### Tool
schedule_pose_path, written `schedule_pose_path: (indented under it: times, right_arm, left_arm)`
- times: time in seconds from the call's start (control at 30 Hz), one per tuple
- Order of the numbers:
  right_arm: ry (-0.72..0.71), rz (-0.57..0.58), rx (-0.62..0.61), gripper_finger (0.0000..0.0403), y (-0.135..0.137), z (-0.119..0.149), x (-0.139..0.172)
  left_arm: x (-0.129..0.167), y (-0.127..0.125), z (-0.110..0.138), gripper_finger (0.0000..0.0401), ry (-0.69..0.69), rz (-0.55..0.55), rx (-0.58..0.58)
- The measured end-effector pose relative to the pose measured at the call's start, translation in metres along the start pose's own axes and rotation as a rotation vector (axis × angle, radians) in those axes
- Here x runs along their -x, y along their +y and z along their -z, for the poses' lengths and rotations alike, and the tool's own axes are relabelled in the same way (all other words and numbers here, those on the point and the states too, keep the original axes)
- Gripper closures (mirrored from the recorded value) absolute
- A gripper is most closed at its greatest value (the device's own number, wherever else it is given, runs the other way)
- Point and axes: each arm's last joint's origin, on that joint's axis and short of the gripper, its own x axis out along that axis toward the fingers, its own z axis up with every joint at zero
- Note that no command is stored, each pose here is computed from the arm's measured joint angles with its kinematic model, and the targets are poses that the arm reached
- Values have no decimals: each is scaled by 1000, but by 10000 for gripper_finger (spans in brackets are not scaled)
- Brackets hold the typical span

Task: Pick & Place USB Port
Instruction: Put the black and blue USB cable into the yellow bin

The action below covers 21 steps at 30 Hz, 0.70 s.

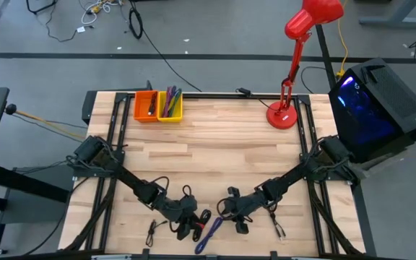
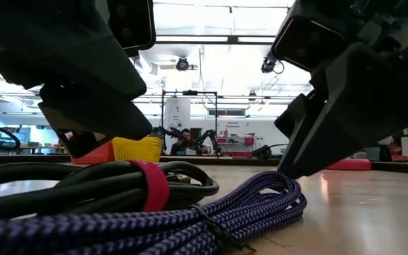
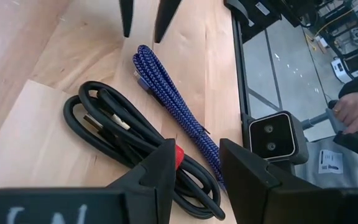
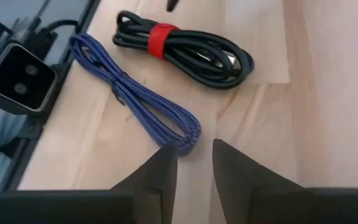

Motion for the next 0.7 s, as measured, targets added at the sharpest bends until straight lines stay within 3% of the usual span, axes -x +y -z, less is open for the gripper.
schedule_pose_path:
  times: [0.7]
  right_arm:
    - [-13,-46,-8,301,-3,8,-14]
  left_arm:
    - [0,0,0,273,0,1,-2]
